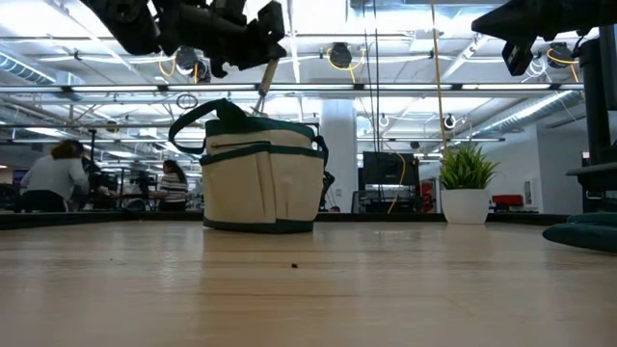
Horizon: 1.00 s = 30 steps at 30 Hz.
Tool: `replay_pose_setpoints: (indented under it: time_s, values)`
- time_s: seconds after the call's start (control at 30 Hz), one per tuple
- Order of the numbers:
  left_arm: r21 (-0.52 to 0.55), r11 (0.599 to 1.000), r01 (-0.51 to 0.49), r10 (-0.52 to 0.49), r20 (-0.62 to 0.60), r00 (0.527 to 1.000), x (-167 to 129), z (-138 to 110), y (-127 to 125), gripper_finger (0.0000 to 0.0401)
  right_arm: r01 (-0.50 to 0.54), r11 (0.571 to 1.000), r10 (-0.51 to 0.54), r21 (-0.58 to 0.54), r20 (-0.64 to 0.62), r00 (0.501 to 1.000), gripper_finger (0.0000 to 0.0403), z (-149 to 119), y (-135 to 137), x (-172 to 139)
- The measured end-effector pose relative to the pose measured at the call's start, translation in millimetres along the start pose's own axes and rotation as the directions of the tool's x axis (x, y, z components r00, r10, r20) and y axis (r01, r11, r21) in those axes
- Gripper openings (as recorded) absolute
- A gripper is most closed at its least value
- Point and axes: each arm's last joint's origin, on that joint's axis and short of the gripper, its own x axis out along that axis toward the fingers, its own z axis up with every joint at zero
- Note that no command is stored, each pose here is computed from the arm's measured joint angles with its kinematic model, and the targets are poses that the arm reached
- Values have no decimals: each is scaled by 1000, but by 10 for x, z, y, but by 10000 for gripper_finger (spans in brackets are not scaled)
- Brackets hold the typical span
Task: Pick & Place Garden tools in Gardening bag
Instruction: Put the hand rake into the gardening bag
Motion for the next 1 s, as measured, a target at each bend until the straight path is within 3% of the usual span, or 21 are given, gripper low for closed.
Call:
replay_pose_setpoints:
  time_s: [0.33, 0.57, 0.73, 0.87, 1.0]
  values:
    - [-71, 971, 227, -226, 18, 974, 176, -8, 268, 69, 2, 1000, -2, 1, 1, 1000, 0, 0, -1, 0]
    - [-171, 881, 441, -452, -26, 892, 272, -50, 509, 69, 3, 1000, -3, 1, 1, 1000, 0, 0, -1, 0]
    - [-231, 749, 620, -642, -26, 766, 296, -41, 661, 69, 7, 1000, -7, 1, 2, 1000, 0, 1, -2, 0]
    - [-249, 706, 663, -691, -34, 723, 312, -45, 769, 69, 28, 1000, -28, 1, 10, 1000, 0, 3, -9, 0]
    - [-251, 637, 729, -759, -41, 649, 306, -56, 805, 69, 27, 1000, -27, 7, 10, 1000, 0, 3, -8, 0]
